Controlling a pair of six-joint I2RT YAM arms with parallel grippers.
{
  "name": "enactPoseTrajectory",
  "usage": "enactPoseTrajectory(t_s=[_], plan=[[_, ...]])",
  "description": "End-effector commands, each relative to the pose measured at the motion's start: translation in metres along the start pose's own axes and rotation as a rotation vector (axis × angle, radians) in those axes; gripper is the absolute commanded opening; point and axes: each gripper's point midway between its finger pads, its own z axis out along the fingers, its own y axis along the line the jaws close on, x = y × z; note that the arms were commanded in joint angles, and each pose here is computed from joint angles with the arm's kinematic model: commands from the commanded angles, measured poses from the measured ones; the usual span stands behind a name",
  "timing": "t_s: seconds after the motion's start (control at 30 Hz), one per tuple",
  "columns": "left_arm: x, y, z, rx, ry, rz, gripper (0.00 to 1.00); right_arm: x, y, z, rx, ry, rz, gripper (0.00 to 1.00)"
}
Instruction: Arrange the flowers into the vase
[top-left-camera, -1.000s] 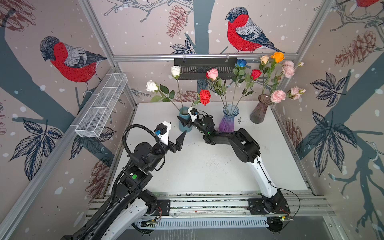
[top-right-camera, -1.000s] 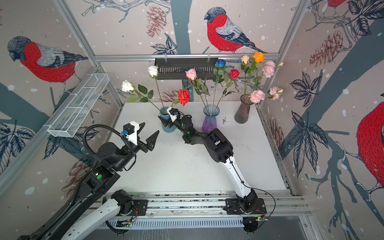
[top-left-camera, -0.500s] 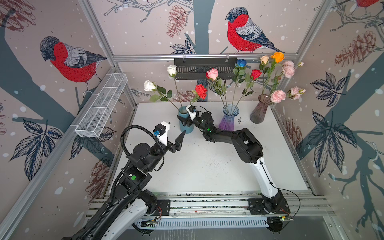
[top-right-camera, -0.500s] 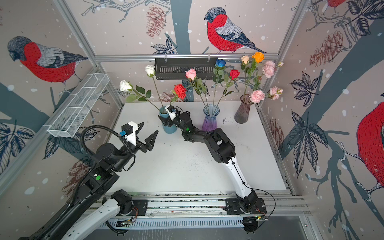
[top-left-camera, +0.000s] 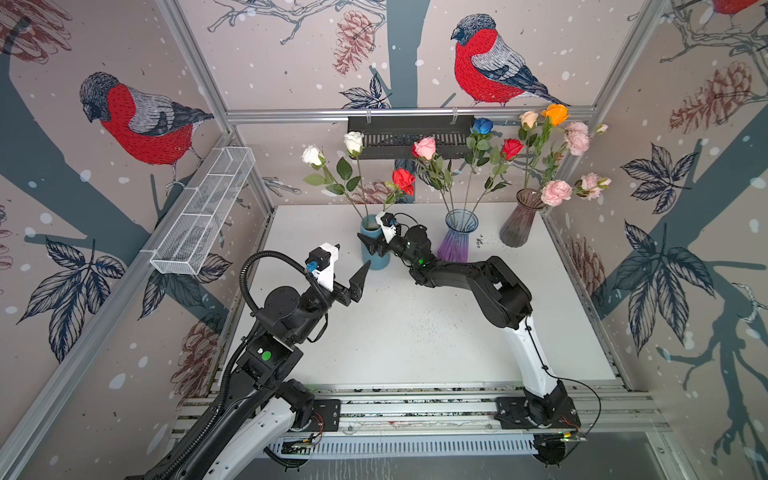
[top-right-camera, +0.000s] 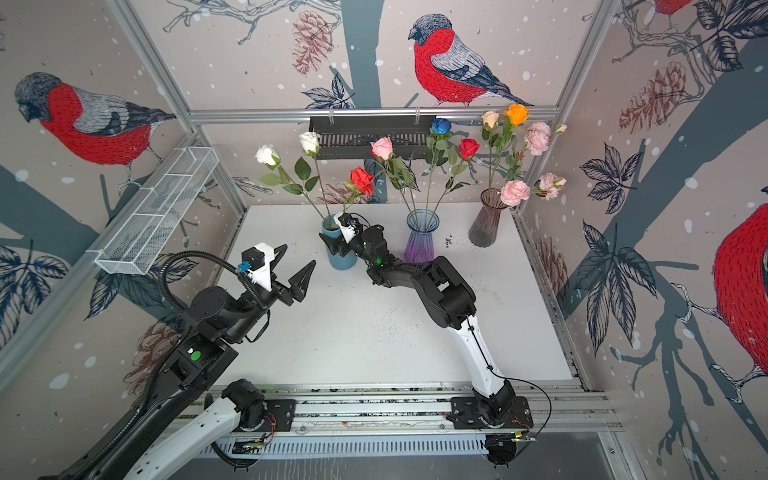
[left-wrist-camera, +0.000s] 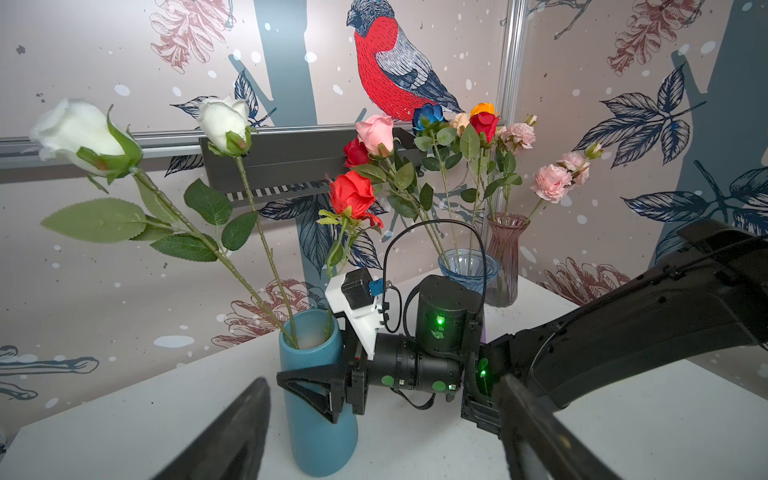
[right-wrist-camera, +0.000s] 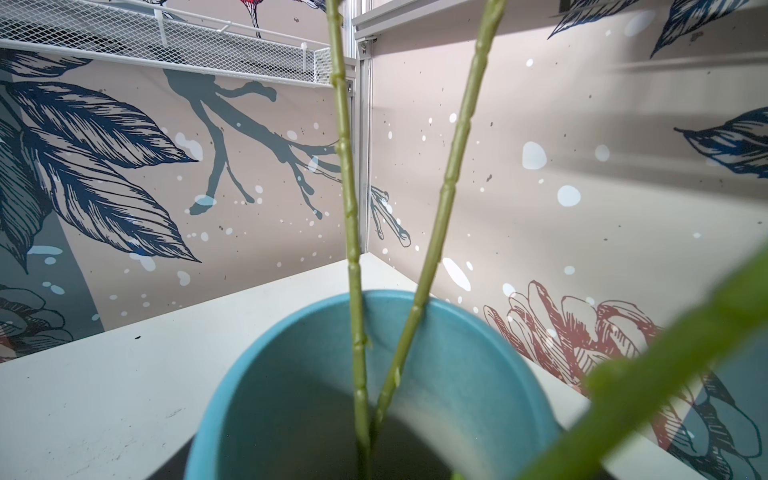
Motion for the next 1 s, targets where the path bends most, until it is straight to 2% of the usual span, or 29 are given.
enactPoseTrajectory(t_s=[0.0,0.1,0.23,0.37,0.5,0.97], plan=[[-0.011,-0.001,0.000,0.012,-0.039,-0.002,0.85,-0.038,-0.012,-0.002,0.041,-0.117,0.019,0.46],[-0.010,-0.002,0.001,0.016,-0.036,-0.005,0.85,-0.033,-0.018,-0.001,0.051,-0.088,0.031,0.51],[-0.010,-0.002,0.001,0.019,-0.036,-0.007,0.85,-0.032,-0.018,-0.003,0.052,-0.079,0.029,0.66],[-0.010,-0.002,0.001,0.020,-0.037,-0.008,0.85,-0.034,-0.017,-0.004,0.049,-0.072,0.019,0.91],[-0.011,-0.003,0.001,0.021,-0.039,-0.010,0.85,-0.035,-0.015,-0.005,0.046,-0.065,-0.002,0.99],[-0.012,-0.004,0.000,0.026,-0.046,-0.020,0.85,-0.045,-0.015,-0.029,0.078,-0.060,-0.028,1.00]])
